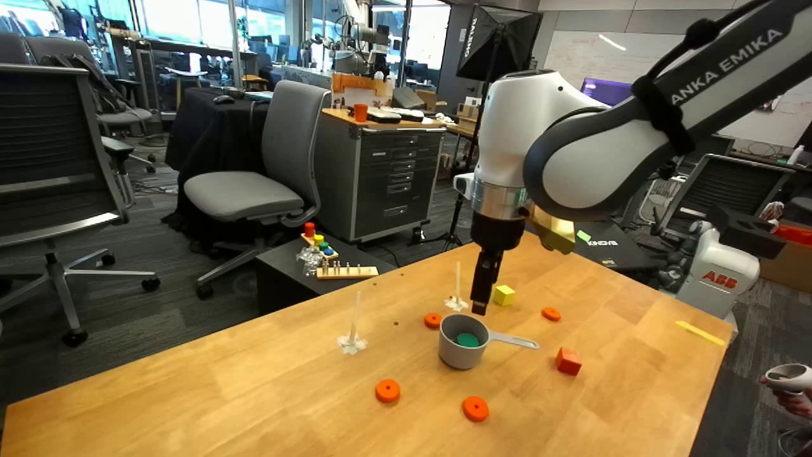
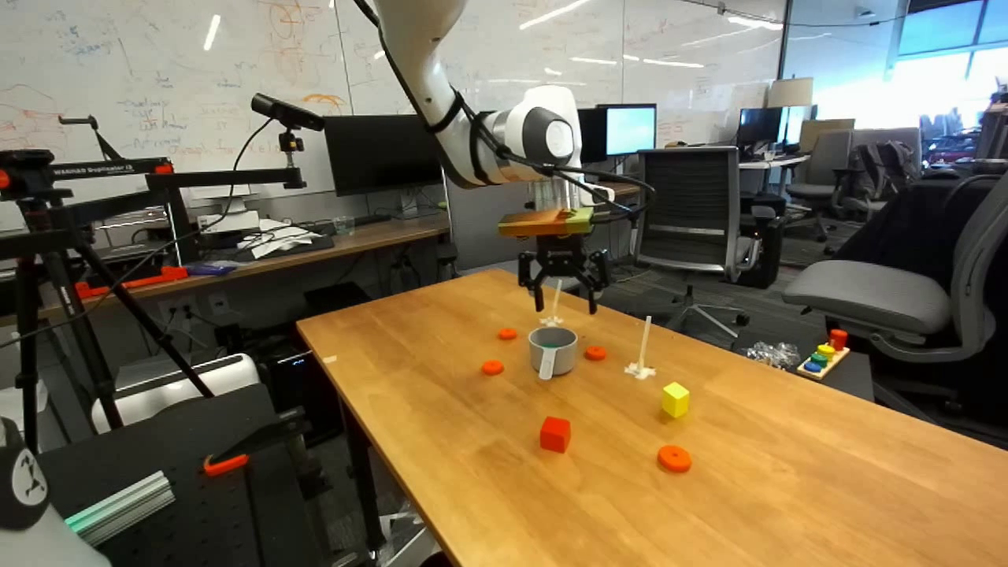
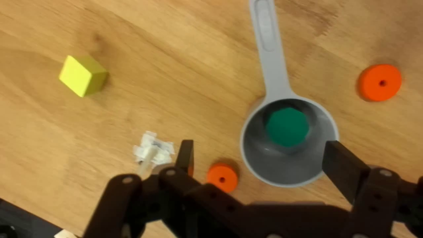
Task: Put the blocks in the grey cup
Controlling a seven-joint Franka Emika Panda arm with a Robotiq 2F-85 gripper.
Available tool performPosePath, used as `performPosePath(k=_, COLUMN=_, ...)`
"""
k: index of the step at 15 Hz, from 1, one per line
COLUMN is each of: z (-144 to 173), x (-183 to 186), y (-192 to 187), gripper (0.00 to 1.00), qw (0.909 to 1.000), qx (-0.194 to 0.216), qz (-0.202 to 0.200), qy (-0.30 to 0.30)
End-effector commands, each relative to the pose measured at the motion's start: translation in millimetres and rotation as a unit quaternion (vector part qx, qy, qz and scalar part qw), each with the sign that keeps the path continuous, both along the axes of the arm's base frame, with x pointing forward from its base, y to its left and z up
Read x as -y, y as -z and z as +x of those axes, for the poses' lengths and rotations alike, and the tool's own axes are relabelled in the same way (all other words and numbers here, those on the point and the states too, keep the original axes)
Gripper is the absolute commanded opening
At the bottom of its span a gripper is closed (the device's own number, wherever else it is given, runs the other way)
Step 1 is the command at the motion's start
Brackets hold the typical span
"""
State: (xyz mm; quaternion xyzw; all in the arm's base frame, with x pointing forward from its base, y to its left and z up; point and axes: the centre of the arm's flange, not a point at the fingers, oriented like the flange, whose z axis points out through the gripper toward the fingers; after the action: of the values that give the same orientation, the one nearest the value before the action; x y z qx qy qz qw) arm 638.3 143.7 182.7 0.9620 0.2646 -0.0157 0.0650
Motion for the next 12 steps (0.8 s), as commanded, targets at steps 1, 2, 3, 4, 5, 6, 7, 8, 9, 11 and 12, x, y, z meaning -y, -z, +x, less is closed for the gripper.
performPosePath(k=1, z=9.1, x=67.3, y=-26.8, gripper=1.0, qw=0.9985, qx=0.018, qz=-0.024, qy=0.047)
performPosePath(k=2, z=14.0, x=88.0, y=-31.7, gripper=1.0, qw=0.9974, qx=0.023, qz=-0.029, qy=0.062)
performPosePath(k=3, z=17.4, x=104.2, y=-34.5, gripper=1.0, qw=0.9964, qx=0.025, qz=-0.032, qy=0.075)
performPosePath(k=4, z=20.8, x=119.2, y=-37.0, gripper=1.0, qw=0.9952, qx=0.029, qz=-0.034, qy=0.087)
performPosePath(k=5, z=23.8, x=129.9, y=-37.1, gripper=1.0, qw=0.9942, qx=0.03, qz=-0.036, qy=0.097)
performPosePath(k=6, z=28.5, x=138.1, y=-36.0, gripper=1.0, qw=0.9935, qx=0.022, qz=-0.025, qy=0.109)
performPosePath(k=7, z=33.3, x=144.9, y=-33.9, gripper=1.0, qw=0.9916, qx=0.0, qz=-0.004, qy=0.129)
performPosePath(k=8, z=36.3, x=148.9, y=-31.7, gripper=1.0, qw=0.989, qx=-0.013, qz=0.011, qy=0.147)
performPosePath(k=9, z=39.2, x=151.6, y=-31.2, gripper=1.0, qw=0.9849, qx=-0.023, qz=0.025, qy=0.17)
performPosePath(k=11, z=47.5, x=160.1, y=-31.2, gripper=1.0, qw=0.9713, qx=-0.02, qz=0.033, qy=0.235)
performPosePath(k=12, z=53.3, x=166.8, y=-32.5, gripper=1.0, qw=0.9651, qx=-0.012, qz=0.034, qy=0.259)
